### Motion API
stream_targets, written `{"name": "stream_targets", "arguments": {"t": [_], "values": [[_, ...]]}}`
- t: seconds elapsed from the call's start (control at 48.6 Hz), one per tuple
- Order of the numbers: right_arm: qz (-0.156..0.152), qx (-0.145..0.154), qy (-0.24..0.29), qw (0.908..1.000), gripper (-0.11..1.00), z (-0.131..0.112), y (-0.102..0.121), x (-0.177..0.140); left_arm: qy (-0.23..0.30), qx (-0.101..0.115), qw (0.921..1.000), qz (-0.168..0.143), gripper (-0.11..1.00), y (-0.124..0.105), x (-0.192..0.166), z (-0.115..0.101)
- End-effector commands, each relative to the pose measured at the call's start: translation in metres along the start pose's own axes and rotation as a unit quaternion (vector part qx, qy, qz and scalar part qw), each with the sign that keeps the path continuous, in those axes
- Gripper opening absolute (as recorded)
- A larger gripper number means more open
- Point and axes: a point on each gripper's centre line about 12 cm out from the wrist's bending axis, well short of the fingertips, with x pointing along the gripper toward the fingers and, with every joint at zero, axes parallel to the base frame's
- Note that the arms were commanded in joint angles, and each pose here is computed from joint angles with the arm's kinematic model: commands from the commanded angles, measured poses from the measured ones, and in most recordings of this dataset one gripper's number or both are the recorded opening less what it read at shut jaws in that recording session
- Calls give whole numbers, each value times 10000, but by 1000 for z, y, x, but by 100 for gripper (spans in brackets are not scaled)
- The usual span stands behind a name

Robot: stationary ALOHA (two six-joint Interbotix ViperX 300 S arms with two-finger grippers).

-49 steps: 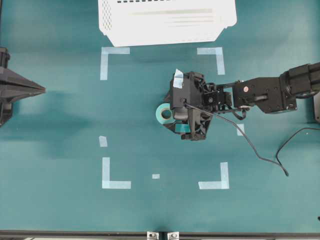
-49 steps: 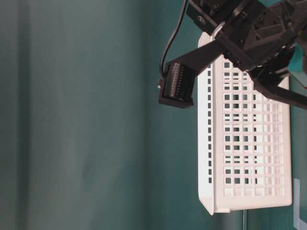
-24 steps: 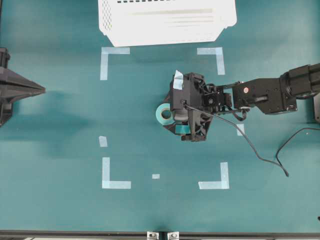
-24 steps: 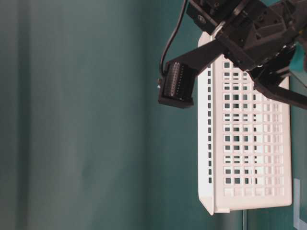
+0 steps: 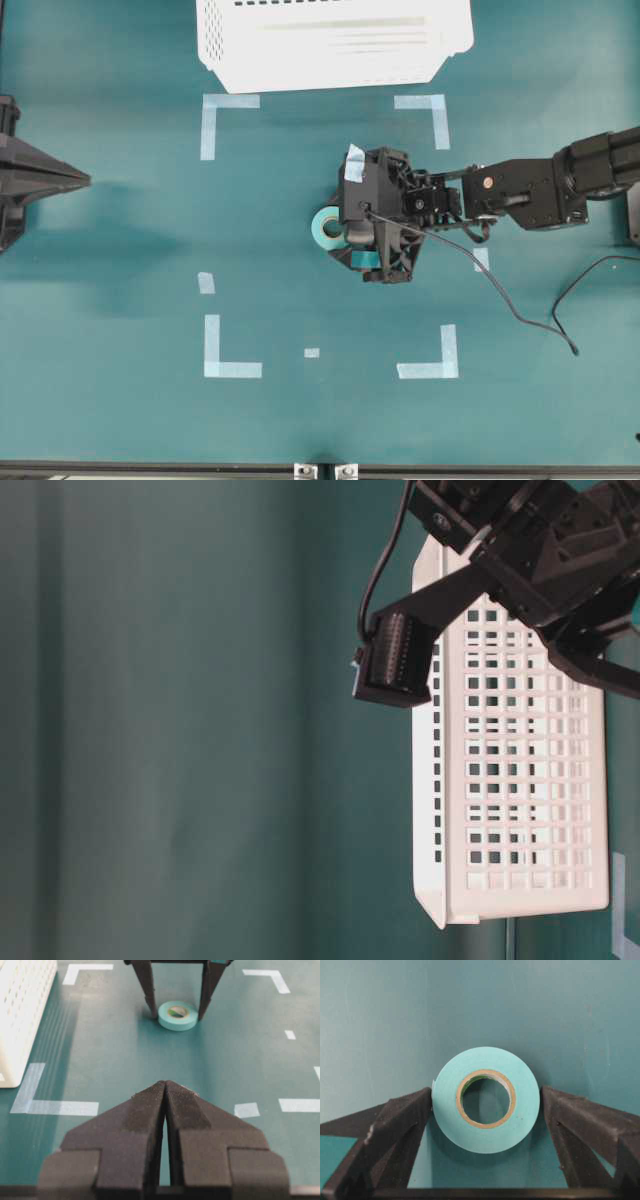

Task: Put the tape in the middle into the white basket.
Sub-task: 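Close the right gripper fingers around the tape roll's sides, then lift the tape roll with the right gripper and carry it toward the basket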

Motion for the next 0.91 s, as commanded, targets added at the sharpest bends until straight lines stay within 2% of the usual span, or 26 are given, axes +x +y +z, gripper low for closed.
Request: {"name": "stream_targets", "arguments": {"t": [0.0,0.556,0.618,0.741,0.885], "values": [[56,-18,-168,9998,100,11,4,-3,-61,3,10000,-16,-11,-1,0,5],[55,-63,-216,9997,99,15,3,-5,-61,3,10000,-16,-11,-1,0,5],[64,-96,-253,9996,94,18,4,-6,-61,3,10000,-16,-11,-1,0,5],[80,-111,-312,9994,68,23,5,-11,-61,3,10000,-16,-11,-1,0,5],[101,-134,-401,9991,68,30,7,-20,-68,3,10000,-17,-11,-1,0,6]]}}
